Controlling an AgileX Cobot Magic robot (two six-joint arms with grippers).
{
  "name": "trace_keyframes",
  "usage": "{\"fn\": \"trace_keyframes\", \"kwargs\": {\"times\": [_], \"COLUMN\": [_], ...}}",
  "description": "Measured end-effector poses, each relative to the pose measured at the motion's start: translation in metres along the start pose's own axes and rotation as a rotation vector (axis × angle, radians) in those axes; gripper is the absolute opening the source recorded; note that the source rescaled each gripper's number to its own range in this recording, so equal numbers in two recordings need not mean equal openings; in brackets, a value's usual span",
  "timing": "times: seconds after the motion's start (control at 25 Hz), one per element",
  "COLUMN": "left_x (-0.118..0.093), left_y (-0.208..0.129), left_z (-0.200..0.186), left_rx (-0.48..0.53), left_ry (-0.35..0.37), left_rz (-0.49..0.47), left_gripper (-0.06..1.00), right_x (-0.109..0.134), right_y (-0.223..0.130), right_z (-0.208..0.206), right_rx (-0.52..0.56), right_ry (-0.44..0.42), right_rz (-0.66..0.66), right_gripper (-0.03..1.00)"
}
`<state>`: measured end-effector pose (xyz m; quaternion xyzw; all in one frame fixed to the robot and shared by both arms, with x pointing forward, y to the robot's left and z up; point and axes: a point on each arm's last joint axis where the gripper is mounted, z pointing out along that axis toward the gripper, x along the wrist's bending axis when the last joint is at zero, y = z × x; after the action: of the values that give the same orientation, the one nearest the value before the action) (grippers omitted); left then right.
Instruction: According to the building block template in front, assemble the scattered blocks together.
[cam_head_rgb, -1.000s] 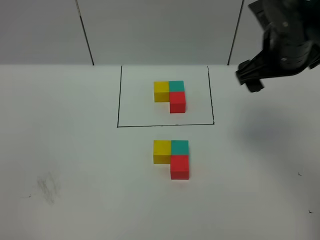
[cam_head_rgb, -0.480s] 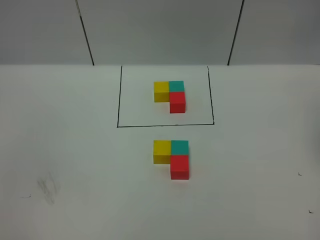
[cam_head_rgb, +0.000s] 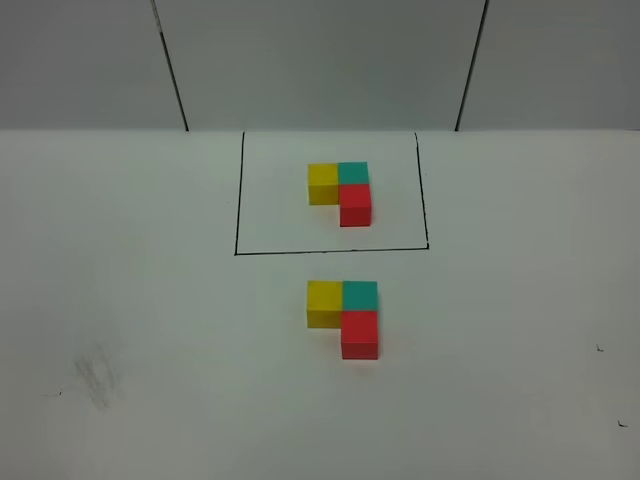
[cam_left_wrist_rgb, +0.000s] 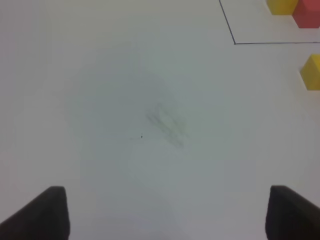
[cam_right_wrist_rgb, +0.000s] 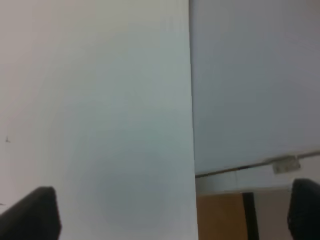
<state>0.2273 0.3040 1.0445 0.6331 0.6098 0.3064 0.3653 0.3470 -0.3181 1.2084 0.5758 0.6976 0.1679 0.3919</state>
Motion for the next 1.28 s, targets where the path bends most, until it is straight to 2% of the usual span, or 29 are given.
{"fn": "trace_keyframes", "kwargs": {"times": [0.28,0.44,0.64,0.84,1.28], "left_x": [0.0,0.0,0.0,0.0,0.0], "left_y": [0.0,0.0,0.0,0.0,0.0], "left_z": [0.0,0.0,0.0,0.0,0.0], "left_rx": [0.0,0.0,0.0,0.0,0.0], "left_ry": [0.0,0.0,0.0,0.0,0.0], "left_rz": [0.0,0.0,0.0,0.0,0.0], "left_gripper": [0.76,0.76,0.76,0.76,0.76], "right_x": [0.011,0.024,0.042,0.06,0.078], "right_y": [-0.079,-0.114,-0.146,-0.171,-0.173], "right_z": [-0.054,-0.066,-0.069,-0.05,0.004], "right_rx": [-0.187,-0.273,-0.355,-0.356,-0.319], "right_ry": [-0.035,0.007,0.1,0.167,0.237], "right_rz": [0.158,0.221,0.266,0.28,0.366], "right_gripper": [0.85,0.83,0.82,0.82,0.82]}}
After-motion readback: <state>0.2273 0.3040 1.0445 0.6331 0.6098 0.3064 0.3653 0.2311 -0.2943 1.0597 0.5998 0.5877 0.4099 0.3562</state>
